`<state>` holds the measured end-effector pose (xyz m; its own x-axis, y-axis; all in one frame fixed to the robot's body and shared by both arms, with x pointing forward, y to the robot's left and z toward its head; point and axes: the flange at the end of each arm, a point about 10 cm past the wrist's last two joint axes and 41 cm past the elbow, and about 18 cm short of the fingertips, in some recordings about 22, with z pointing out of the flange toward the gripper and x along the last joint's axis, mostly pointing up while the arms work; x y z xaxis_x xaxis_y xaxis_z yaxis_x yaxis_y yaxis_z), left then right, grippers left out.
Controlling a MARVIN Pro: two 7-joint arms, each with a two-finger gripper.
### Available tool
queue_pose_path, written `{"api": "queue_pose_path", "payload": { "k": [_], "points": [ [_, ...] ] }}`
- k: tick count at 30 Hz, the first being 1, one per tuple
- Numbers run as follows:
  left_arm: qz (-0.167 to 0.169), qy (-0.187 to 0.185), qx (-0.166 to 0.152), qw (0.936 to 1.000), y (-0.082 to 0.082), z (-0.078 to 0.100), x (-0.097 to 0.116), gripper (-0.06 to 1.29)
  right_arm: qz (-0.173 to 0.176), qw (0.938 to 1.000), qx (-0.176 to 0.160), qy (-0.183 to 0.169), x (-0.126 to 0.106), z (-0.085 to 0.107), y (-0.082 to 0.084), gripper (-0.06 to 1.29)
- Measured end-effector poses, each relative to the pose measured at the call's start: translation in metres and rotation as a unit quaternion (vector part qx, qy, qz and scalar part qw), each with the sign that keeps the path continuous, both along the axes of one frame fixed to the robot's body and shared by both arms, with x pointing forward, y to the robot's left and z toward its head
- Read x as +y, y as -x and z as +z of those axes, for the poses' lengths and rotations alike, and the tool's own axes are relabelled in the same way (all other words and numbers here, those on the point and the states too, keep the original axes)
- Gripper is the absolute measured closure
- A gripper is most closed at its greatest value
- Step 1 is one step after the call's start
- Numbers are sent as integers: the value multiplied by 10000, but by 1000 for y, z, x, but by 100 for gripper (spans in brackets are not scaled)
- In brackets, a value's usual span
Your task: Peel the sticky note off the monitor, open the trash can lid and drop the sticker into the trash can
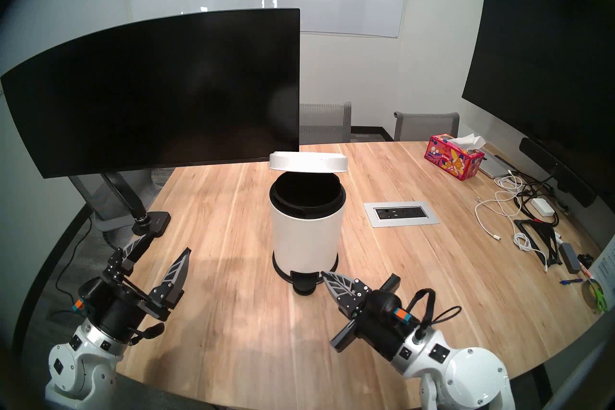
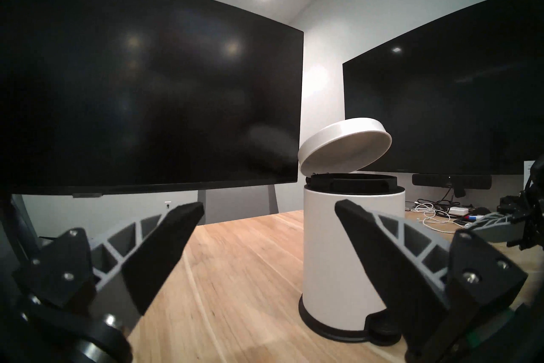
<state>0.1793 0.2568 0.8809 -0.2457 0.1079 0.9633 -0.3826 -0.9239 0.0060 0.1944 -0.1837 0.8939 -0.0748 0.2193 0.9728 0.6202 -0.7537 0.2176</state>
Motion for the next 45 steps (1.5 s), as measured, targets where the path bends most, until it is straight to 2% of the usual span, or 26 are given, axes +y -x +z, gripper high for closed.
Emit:
{"api": "queue_pose_path", "payload": {
  "k": [13,14,15,16,17,18,19,33,39,45],
  "points": [
    [459,65,-291,9985,43,-13,-10,2,-436,9978,-334,-373,-8,0,29,125],
    [492,58,-334,9982,47,-13,-12,2,-459,9973,-373,-432,-7,0,32,121],
    [523,50,-378,9979,50,-14,-13,2,-479,9968,-410,-491,-7,0,35,114],
    [540,47,-399,9977,52,-14,-14,2,-492,9965,-427,-525,-6,0,37,90],
    [567,42,-435,9974,55,-14,-15,2,-513,9960,-454,-578,-6,0,40,46],
    [590,36,-471,9971,57,-15,-16,2,-530,9955,-485,-620,-5,0,42,12],
    [619,31,-508,9968,60,-15,-17,2,-553,9949,-511,-671,-5,0,45,0],
    [986,-63,-1131,9887,86,-21,-27,2,-794,9858,-1062,-1030,-1,5,74,0],
    [1035,-29,-1176,9876,90,-25,-28,2,-843,9820,-1296,-1082,-1,8,81,0],
    [1050,-30,-1213,9870,92,-26,-28,2,-871,9806,-1363,-1109,0,9,85,0]
  ]
}}
